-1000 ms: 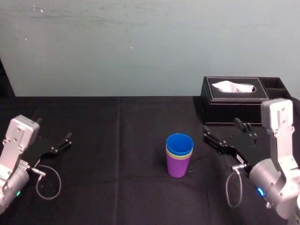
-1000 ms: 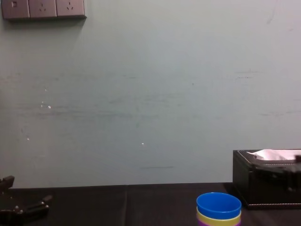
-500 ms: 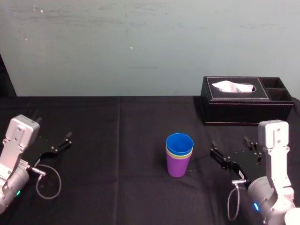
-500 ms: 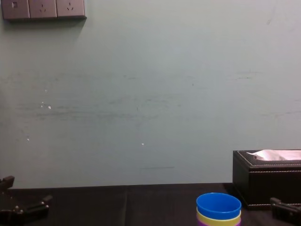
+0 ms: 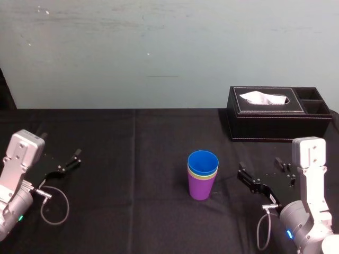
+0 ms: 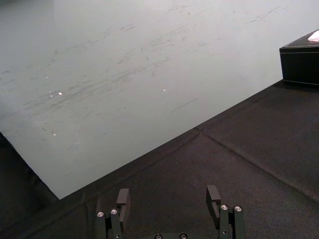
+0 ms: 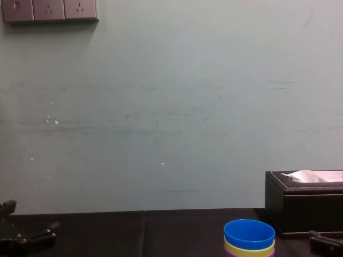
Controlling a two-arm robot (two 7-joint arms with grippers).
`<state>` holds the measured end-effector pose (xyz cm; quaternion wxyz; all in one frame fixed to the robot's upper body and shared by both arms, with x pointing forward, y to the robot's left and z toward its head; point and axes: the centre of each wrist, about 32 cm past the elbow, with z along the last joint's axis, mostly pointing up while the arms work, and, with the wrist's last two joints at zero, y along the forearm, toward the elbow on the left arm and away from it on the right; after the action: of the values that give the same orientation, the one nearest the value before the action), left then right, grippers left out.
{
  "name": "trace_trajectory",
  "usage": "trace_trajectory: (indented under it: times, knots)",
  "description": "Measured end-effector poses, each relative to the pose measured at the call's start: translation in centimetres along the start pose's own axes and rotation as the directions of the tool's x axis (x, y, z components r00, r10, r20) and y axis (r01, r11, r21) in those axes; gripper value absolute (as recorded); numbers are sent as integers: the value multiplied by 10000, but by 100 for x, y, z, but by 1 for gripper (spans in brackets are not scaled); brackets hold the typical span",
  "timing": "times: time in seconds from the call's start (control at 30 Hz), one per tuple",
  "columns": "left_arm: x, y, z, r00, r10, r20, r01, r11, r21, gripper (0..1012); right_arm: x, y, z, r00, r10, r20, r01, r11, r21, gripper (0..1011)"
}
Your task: Stack the three plastic cups sequentially using one hand.
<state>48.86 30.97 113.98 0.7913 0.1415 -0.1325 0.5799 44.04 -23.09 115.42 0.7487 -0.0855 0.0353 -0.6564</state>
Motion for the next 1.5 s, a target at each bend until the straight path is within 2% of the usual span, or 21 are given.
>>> trace_trajectory:
  times: [1.5]
  knots:
    - [0,0,0,10000,0,0,0,10000,-1,1000,-6,-1,6,10000,6,79,-7,10000,69,1003]
